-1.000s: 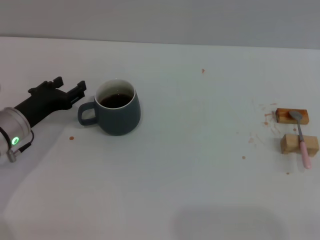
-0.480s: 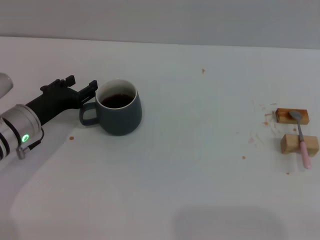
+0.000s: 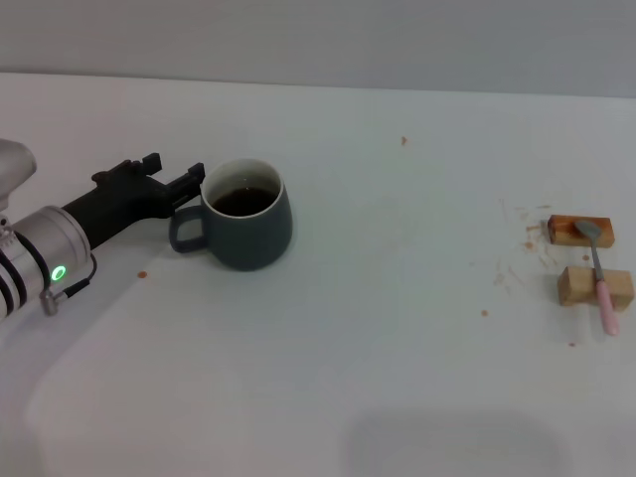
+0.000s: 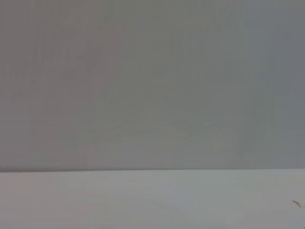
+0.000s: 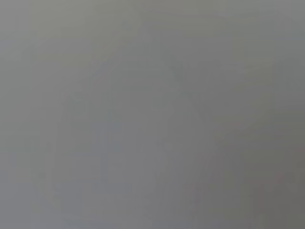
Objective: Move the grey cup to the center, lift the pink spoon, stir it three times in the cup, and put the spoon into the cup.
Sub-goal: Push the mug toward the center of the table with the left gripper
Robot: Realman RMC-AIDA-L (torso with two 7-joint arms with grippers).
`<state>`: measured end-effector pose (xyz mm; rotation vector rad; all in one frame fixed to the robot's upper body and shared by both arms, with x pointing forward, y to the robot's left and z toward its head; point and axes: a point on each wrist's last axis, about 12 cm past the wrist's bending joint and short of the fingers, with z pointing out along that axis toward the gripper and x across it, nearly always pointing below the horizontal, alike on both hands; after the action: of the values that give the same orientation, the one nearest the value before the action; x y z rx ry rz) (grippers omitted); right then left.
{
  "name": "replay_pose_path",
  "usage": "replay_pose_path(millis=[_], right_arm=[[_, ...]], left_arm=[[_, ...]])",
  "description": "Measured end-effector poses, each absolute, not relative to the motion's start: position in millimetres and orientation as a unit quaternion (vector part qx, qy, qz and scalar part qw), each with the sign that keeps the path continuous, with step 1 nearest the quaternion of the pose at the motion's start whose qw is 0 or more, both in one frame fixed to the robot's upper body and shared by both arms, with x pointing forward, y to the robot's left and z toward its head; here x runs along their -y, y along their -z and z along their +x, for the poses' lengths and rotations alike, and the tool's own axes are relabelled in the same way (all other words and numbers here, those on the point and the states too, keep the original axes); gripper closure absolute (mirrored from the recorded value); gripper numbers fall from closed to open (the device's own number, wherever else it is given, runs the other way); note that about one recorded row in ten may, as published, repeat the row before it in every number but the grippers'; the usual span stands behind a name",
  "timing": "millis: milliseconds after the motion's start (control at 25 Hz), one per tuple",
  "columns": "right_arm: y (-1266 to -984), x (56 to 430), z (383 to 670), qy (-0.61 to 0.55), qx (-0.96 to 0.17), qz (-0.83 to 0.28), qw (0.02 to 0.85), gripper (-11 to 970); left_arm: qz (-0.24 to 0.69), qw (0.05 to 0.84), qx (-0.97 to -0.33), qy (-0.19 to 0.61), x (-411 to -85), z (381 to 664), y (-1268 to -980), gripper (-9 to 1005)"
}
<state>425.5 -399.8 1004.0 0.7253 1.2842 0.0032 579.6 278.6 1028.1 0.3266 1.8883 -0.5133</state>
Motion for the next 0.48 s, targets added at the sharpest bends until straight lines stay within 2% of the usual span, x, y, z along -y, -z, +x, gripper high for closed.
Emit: replay_pose_path(millis=[480], right_arm=[[-1005.8, 400.1, 428.8, -0.004, -0.587, 0.323, 0.742, 235]], left_arm=[[0.158, 0.534, -0.797, 0.235, -266.3, 578.6, -1027.1, 274]])
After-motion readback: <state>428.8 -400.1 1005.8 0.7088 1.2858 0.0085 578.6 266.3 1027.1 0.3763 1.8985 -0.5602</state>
